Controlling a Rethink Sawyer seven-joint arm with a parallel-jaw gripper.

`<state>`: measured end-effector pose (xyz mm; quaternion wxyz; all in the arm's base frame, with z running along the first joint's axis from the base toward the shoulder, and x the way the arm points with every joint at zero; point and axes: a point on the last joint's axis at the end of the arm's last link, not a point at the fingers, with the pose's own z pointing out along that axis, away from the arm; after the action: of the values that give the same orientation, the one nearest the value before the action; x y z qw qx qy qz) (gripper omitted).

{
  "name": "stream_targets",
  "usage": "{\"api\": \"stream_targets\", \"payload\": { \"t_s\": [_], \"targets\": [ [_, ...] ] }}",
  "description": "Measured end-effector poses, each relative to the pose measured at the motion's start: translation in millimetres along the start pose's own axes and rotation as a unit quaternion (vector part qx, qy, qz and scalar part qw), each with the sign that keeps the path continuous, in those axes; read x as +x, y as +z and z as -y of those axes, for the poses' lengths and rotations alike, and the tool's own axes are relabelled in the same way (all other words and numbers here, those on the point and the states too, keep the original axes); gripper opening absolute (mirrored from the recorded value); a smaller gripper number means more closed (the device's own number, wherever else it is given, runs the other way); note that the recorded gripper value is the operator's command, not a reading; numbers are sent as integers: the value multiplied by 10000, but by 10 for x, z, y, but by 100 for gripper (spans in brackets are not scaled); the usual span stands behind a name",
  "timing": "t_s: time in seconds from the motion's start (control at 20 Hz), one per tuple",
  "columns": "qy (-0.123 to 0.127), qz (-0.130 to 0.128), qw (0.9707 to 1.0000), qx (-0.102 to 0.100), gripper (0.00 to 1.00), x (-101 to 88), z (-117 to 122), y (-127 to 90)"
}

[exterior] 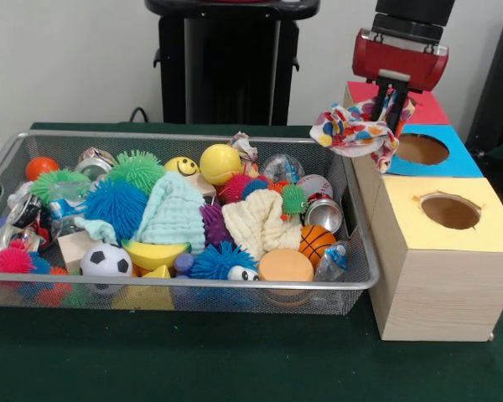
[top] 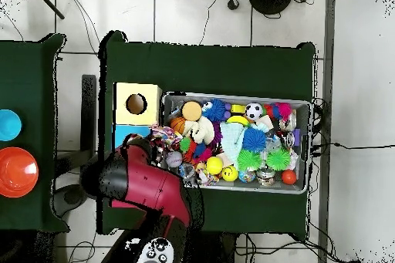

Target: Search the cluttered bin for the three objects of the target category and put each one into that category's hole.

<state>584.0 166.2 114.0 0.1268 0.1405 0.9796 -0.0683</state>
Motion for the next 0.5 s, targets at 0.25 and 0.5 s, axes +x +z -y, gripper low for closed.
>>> {"api": "stream_targets", "payload": {
  "t_s": [0.25,0.5],
  "targets": [
    [51,-62,10000,15,0,36,-45,86],
    [187,-119,9998,14,0,50,-80,164]
  ]
}}
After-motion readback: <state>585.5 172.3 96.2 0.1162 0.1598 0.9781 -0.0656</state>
